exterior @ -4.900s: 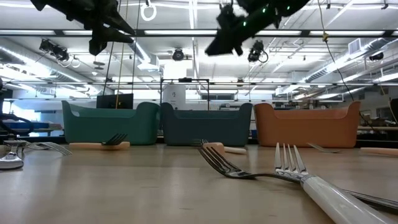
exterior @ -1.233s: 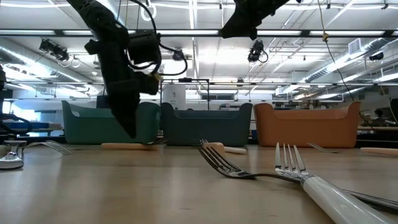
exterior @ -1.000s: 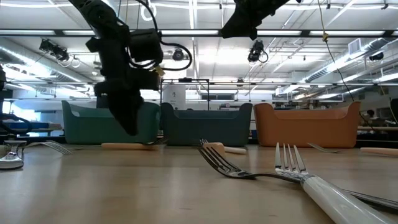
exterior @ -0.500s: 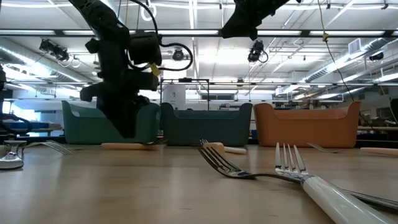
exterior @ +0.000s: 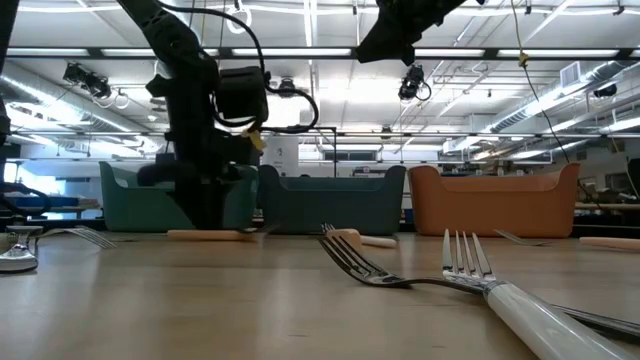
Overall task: Sort silverware by color (type)
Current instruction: Put the top black fork in the green bin
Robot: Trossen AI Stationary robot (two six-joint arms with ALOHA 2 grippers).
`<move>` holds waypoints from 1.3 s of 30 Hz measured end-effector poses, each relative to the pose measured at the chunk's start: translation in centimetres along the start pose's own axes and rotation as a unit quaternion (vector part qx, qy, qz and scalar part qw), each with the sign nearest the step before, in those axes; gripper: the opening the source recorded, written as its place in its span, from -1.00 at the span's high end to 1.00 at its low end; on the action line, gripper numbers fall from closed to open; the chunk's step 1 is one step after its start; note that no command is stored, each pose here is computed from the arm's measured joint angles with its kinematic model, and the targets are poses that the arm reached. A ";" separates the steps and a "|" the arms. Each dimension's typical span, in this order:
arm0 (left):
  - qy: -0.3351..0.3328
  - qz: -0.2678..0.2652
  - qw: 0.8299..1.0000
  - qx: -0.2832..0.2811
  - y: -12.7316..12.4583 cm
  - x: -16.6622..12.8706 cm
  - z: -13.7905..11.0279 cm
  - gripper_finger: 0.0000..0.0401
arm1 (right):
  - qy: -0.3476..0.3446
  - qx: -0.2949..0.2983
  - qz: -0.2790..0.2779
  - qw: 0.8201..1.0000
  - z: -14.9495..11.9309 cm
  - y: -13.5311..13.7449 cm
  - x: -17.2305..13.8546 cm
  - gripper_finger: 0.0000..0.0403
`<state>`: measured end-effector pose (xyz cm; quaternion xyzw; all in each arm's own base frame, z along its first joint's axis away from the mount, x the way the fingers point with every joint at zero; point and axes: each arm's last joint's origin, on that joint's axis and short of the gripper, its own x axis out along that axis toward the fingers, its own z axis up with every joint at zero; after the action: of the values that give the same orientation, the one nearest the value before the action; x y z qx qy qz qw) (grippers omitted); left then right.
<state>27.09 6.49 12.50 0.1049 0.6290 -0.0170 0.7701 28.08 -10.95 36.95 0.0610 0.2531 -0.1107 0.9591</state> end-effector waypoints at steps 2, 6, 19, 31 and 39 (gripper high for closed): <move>-0.002 -0.004 1.000 0.003 -0.1 -0.1 0.0 0.70 | 0.001 0.000 0.000 1.000 0.0 0.0 0.0 0.40; -0.002 -0.006 1.000 0.001 -0.3 -0.1 0.0 0.89 | 0.001 0.000 0.000 1.000 0.0 0.0 0.0 0.40; -0.067 0.014 0.995 -0.067 -0.3 -5.3 -0.7 0.89 | 0.001 0.000 0.000 1.000 0.0 0.0 0.0 0.40; -0.120 0.239 0.953 -0.144 3.0 -16.8 -4.4 0.88 | -0.002 -0.001 0.000 1.000 0.0 0.0 0.0 0.40; -0.081 0.295 0.922 -0.239 8.1 -18.9 -8.7 0.87 | -0.004 -0.001 0.000 1.000 0.1 0.0 0.0 0.40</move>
<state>16.01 14.01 30.43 0.0966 0.4907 0.3533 0.7906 28.11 -10.96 37.01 0.0593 0.2496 -0.1107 0.9602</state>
